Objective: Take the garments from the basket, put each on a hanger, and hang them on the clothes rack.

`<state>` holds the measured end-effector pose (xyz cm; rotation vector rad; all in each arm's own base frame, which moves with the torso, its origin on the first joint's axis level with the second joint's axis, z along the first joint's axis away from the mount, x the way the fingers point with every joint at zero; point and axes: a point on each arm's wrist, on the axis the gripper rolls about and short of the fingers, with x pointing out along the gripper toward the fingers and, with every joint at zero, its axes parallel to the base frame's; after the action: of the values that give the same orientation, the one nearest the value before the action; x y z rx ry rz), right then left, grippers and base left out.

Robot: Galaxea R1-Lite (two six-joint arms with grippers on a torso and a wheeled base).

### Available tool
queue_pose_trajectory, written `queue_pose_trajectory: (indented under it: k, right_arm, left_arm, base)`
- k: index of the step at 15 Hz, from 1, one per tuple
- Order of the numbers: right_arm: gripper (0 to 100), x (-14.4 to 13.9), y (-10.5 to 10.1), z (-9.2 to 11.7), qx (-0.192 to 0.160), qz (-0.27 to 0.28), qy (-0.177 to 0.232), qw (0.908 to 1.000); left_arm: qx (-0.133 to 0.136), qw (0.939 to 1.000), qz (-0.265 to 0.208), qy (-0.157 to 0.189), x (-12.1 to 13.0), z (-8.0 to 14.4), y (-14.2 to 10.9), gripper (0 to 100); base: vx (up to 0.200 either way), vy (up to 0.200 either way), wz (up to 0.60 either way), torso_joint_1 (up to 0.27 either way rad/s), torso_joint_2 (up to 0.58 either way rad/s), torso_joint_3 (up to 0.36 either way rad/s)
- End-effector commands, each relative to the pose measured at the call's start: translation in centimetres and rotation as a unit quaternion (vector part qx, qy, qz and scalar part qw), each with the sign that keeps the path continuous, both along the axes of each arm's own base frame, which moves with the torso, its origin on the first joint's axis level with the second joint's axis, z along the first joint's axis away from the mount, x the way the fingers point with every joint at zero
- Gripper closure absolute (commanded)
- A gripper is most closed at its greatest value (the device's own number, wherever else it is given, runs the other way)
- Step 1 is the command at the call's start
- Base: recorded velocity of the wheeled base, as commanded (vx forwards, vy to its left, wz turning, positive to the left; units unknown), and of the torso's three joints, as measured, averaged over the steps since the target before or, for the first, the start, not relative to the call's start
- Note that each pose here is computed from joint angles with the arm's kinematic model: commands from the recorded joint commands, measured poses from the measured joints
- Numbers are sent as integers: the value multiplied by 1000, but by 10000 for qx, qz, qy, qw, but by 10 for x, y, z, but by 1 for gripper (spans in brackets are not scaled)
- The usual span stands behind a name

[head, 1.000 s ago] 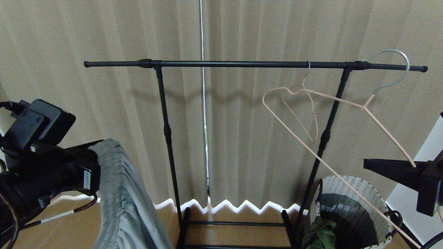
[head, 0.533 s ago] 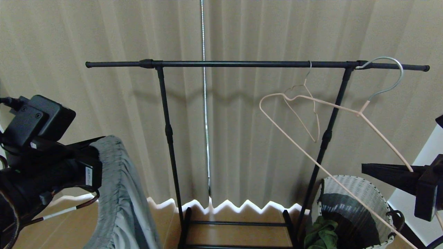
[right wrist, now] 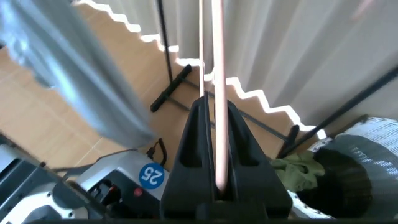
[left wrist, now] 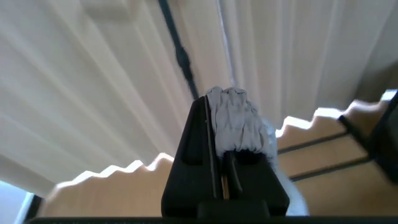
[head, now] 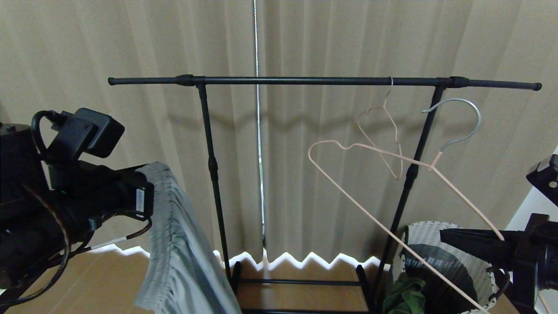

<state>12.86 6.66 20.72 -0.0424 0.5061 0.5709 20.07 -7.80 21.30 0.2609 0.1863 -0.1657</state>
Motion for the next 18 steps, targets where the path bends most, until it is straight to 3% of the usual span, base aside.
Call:
queue_pose_trajectory:
  k: [1, 4, 6, 8, 10, 14, 18]
  right_arm:
    - [100, 3, 9, -5, -28, 261, 132, 9996]
    - [100, 17, 24, -8, 75, 458, 41, 9989]
    - [100, 18, 39, -12, 248, 663, 227, 9972]
    - [100, 15, 56, -14, 471, 890, 448, 9939]
    - [100, 12, 63, -15, 501, 1085, 443, 9918]
    - [100, 6, 68, -18, 508, 1260, 521, 9894]
    - [100, -5, 84, -16, 778, 1554, 755, 9819]
  left_arm:
    - [32, 9999, 43, 163, 15, -6, -13, 100]
    - [20, 9998, 167, 109, 26, 0, -19, 100]
    - [46, 9988, 289, 399, 30, 0, -19, 100]
    - [-203, 9963, 448, 709, 36, 4, -22, 100]
    - [-420, 9928, 777, 805, 47, 10, -26, 100]
    - [-600, 9834, 1520, 782, 80, 0, -42, 100]
    - [-706, 9813, 1700, 564, 95, 5, -64, 100]
  base:
    - [0, 0, 0, 0, 0, 0]
    - [0, 0, 0, 0, 0, 0]
    - [0, 0, 0, 0, 0, 0]
    - [0, 0, 0, 0, 0, 0]
    - [0, 0, 0, 0, 0, 0]
    - [0, 0, 0, 0, 0, 0]
    - [0, 0, 0, 0, 0, 0]
